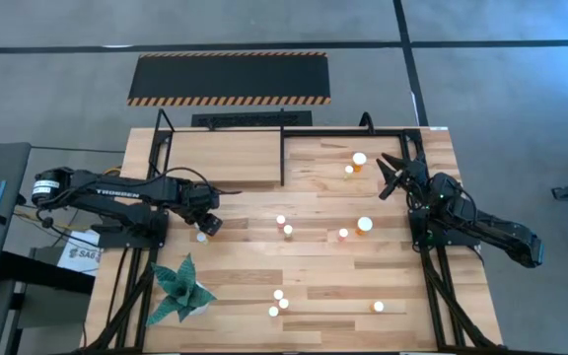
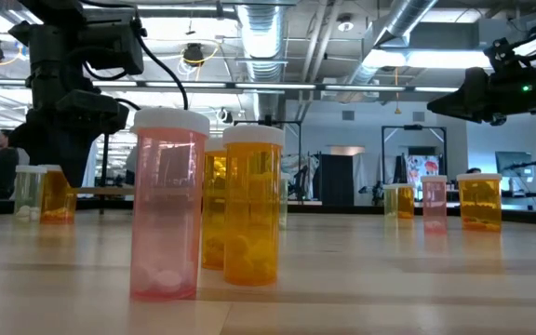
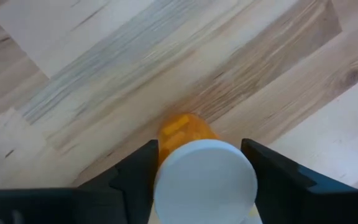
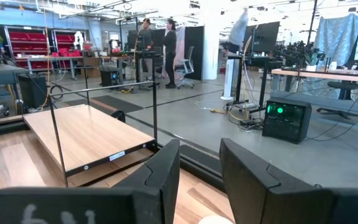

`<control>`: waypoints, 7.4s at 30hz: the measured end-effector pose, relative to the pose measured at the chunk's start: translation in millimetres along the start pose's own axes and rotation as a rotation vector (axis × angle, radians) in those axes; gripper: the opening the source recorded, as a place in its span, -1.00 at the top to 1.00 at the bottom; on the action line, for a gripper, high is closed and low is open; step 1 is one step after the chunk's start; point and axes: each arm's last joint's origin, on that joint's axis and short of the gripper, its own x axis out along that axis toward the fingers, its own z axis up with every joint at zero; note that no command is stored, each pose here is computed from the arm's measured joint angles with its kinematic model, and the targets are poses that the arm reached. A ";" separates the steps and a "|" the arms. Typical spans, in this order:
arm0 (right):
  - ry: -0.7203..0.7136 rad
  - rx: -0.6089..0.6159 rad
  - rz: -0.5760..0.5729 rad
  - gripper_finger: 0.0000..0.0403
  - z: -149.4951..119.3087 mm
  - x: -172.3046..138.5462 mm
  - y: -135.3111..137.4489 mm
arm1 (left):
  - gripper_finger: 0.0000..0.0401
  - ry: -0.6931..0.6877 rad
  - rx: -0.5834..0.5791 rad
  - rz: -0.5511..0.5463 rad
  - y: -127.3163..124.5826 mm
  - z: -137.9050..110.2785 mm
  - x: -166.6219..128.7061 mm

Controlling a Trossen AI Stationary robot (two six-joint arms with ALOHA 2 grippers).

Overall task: Pick and place medicine bottles onto shelf by color
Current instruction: Put the left big orange pill bottle on the shelf, then put the left yellow pill bottle on the shelf

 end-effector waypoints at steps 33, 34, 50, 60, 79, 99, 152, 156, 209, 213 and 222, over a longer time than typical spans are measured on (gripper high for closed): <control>0.000 0.000 0.000 0.31 -0.1 0.0 0.0 | 0.08 -0.079 0.193 0.010 3.8 33.8 -36.0; 0.000 0.000 0.000 0.32 -0.1 0.0 0.0 | 0.08 -0.094 0.197 0.019 5.6 37.3 -38.8; 0.000 0.000 0.000 0.32 -0.1 0.0 0.0 | 0.08 -0.164 0.143 0.124 63.4 106.1 -62.2; 0.000 0.000 0.000 0.32 0.0 0.0 0.0 | 0.08 -0.103 0.112 0.179 94.9 157.9 -64.5; 0.000 0.000 0.000 0.31 0.0 0.0 0.0 | 0.08 -0.197 -0.071 0.254 155.7 181.2 -68.0; 0.000 0.000 0.000 0.31 0.0 0.0 0.0 | 0.05 -0.224 -0.254 0.333 164.4 189.6 -57.3; 0.000 0.000 0.000 0.32 -0.1 0.0 0.0 | -0.30 -0.313 -0.471 0.372 163.7 193.5 -57.9; 0.000 0.000 0.000 0.32 0.0 0.0 0.0 | -0.31 -0.326 -0.434 0.385 161.0 195.4 -58.0; 0.000 0.000 0.000 0.32 -0.1 0.0 0.0 | -0.31 -0.563 0.384 -0.057 -19.9 139.0 -107.3; 0.000 0.000 0.000 0.32 -0.1 0.0 0.0 | -0.31 -0.452 0.456 -0.065 -34.3 120.4 -100.5; 0.000 0.000 0.000 0.32 0.0 0.0 0.0 | -0.31 -0.098 0.565 0.053 -47.8 52.2 -82.9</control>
